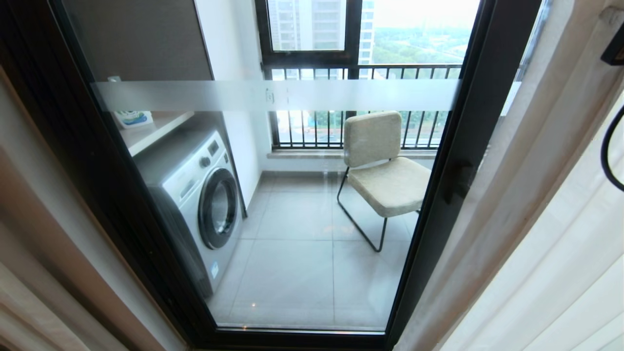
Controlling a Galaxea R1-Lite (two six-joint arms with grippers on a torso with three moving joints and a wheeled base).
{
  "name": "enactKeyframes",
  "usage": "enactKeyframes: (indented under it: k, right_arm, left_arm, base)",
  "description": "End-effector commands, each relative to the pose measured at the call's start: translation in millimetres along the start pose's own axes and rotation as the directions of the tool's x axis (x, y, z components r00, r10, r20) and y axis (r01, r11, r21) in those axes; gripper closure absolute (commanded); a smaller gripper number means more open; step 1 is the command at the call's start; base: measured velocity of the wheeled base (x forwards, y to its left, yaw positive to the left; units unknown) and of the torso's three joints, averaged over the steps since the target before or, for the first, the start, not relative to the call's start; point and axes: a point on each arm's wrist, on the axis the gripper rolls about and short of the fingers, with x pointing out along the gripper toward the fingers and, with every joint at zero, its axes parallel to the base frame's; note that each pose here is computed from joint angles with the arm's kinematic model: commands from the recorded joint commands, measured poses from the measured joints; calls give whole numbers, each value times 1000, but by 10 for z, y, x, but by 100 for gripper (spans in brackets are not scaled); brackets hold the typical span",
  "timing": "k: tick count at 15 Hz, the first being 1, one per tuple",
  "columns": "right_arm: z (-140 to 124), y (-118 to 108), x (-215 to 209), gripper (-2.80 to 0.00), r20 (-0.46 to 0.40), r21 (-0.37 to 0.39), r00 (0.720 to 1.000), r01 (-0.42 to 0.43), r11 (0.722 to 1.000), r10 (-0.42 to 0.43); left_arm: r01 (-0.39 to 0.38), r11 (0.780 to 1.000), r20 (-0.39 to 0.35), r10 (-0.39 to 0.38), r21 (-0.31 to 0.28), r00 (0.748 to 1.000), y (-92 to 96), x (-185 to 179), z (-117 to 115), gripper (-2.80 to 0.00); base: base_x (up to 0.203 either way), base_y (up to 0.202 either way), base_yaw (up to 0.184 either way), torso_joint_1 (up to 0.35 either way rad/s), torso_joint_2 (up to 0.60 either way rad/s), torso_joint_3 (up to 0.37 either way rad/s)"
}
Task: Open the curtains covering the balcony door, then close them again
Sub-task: Pull the inner curtains open on both sides
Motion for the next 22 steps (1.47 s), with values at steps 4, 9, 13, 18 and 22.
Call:
enactKeyframes:
  k: [4,9,13,18,22]
  right_arm:
    - [-6,-73,1,0,-5,-9,1000,30,1000,-30]
    - [-8,-76,-3,0,-9,-11,998,59,998,-59]
    - [-13,-78,1,0,-11,-13,998,60,998,-60]
    - [-7,-75,1,0,-7,-12,998,57,998,-57]
    - [-29,-74,-2,0,-12,-12,998,57,998,-57]
  left_arm:
    - [0,1000,0,0,-1,1000,0,1,1,0]
    - [-1,1000,1,1,-1,1000,0,0,1,0]
    - [0,1000,0,0,-1,1000,0,1,1,0]
    - [-1,1000,1,1,-1,1000,0,0,1,0]
    - [0,1000,0,0,-1,1000,0,1,1,0]
  base:
    - [0,0,0,0,0,0]
    - [0,0,0,0,0,0]
    - [0,0,0,0,0,0]
    - [0,0,0,0,0,0]
    - [0,0,0,0,0,0]
